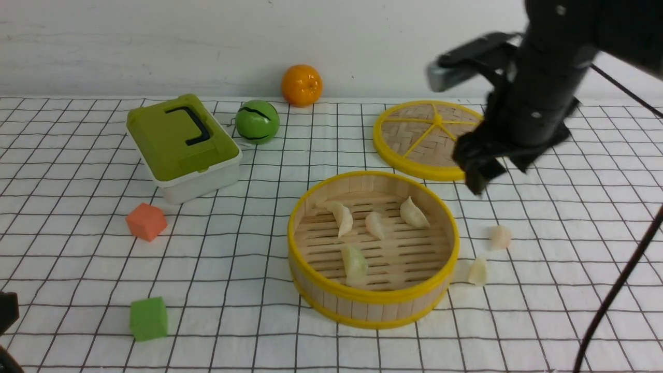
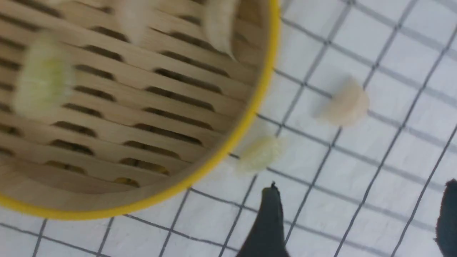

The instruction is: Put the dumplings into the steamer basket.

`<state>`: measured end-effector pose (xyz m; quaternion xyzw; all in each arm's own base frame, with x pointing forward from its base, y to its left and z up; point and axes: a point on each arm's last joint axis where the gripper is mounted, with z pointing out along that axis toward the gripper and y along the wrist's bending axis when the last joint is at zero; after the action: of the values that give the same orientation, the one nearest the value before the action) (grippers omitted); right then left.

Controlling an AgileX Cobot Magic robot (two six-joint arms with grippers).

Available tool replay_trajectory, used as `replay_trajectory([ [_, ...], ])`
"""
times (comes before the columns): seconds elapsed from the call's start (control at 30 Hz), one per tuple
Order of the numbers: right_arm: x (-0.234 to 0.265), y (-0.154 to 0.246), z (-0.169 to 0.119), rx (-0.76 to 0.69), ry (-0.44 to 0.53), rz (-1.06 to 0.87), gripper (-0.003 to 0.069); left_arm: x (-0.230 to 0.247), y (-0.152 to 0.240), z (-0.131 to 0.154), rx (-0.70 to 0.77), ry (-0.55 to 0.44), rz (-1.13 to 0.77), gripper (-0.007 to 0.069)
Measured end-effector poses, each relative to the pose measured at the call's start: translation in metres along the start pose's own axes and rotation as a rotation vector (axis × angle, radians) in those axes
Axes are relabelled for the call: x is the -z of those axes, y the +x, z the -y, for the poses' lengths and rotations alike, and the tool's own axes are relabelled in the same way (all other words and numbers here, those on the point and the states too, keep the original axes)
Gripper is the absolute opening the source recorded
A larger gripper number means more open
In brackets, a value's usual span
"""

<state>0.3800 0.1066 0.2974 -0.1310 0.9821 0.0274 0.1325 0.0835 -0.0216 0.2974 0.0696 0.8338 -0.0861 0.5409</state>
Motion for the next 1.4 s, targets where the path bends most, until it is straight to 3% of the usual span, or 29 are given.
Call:
replay_trajectory([
  [0.17, -0.044, 0.016, 0.048, -0.322, -0.123, 0.018, 0.0549, 0.0, 0.0, 0.0, 0.0, 0.005, 0.006, 0.0013],
  [0.3, -0.069, 0.019, 0.061, -0.471, -0.175, 0.133, 0.0498, 0.0, -0.001, 0.001, 0.0, 0.006, 0.008, 0.0015],
  [0.53, -0.097, 0.011, 0.065, -0.488, -0.142, 0.231, 0.0435, -0.001, 0.001, 0.001, -0.004, 0.01, 0.007, 0.0016],
  [0.77, -0.131, 0.006, 0.062, -0.43, -0.089, 0.209, 0.0429, -0.007, 0.009, 0.003, -0.017, 0.031, 0.01, 0.0019],
  [0.87, -0.138, 0.005, 0.063, -0.413, -0.057, 0.184, 0.0393, -0.007, 0.009, 0.004, -0.017, 0.037, 0.016, 0.002],
  [1.07, -0.138, 0.007, 0.064, -0.405, -0.038, 0.154, 0.0195, -0.007, 0.008, 0.004, -0.017, 0.042, 0.023, 0.0029],
  [1.2, -0.132, 0.009, 0.063, -0.404, -0.041, 0.135, 0.019, -0.007, 0.008, 0.004, -0.017, 0.046, 0.028, 0.0032],
  [1.4, -0.085, 0.005, 0.06, -0.389, -0.05, 0.177, 0.019, -0.007, 0.007, 0.005, -0.017, 0.049, 0.031, 0.0038],
])
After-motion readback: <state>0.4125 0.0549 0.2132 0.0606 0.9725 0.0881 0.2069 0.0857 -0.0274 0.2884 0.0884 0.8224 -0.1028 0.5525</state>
